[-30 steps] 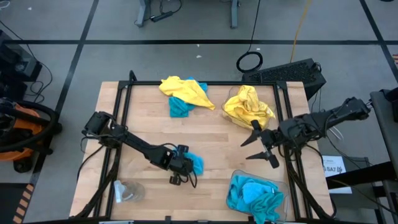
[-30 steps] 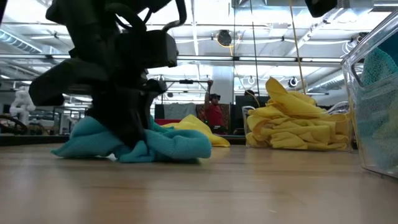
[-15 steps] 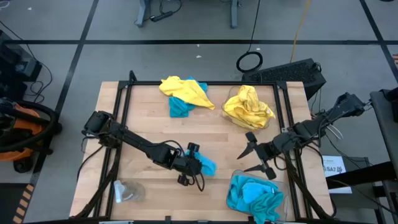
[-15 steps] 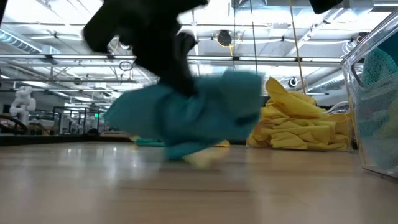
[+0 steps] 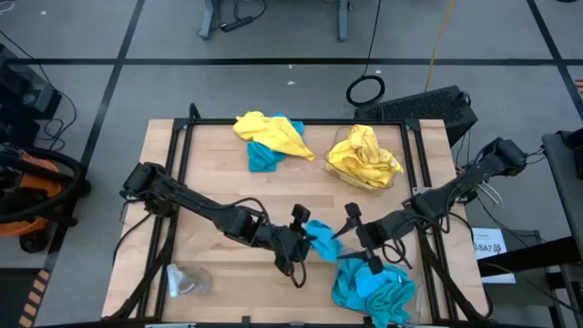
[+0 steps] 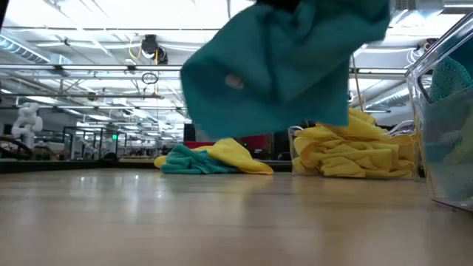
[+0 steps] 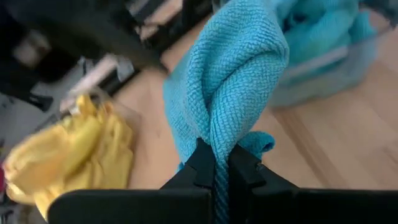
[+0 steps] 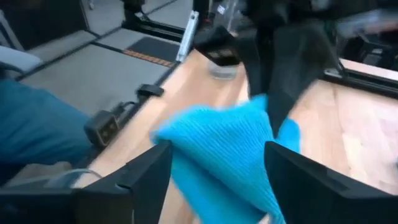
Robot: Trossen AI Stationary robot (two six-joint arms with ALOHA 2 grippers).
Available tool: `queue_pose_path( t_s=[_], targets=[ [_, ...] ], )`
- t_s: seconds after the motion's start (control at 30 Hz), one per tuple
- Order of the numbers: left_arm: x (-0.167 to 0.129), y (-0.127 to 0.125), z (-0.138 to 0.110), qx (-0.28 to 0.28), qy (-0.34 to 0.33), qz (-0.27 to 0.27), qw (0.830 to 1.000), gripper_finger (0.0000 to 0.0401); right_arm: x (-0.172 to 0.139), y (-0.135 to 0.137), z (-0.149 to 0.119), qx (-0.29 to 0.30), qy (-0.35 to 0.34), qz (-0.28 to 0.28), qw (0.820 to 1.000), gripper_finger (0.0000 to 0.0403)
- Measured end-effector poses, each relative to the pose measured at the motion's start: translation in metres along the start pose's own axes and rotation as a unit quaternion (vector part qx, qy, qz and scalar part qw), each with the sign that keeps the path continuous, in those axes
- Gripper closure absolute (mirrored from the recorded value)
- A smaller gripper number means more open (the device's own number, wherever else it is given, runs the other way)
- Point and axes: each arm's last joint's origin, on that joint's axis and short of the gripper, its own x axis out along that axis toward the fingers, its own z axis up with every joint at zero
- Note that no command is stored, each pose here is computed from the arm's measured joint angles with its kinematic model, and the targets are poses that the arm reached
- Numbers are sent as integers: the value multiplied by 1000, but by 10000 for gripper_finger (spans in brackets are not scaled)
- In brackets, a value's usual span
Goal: Sort microfiber towel by color & place in baskets
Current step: Put the blue microfiber cloth into the bottom transparent bin
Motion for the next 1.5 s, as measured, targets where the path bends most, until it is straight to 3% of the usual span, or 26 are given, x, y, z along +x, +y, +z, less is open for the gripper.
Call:
queue_pose_path(
  t_s=[0.4,0.8,0.97,1.23,1.5],
  targets=[
    [-4,6,16,40,-57,36,997,390,18,3,-2,-14,-17,-2,1000,69],
    [-6,5,22,47,-83,30,995,390,20,2,-2,-31,-22,-43,998,89],
    [-9,5,20,33,-47,54,997,390,10,3,5,-32,-40,-55,997,89],
    [-8,3,15,31,-21,45,998,390,-9,9,15,-38,-75,-40,996,90],
    [-10,7,23,41,-50,65,996,391,-4,7,5,-35,-26,-77,996,90]
  ],
)
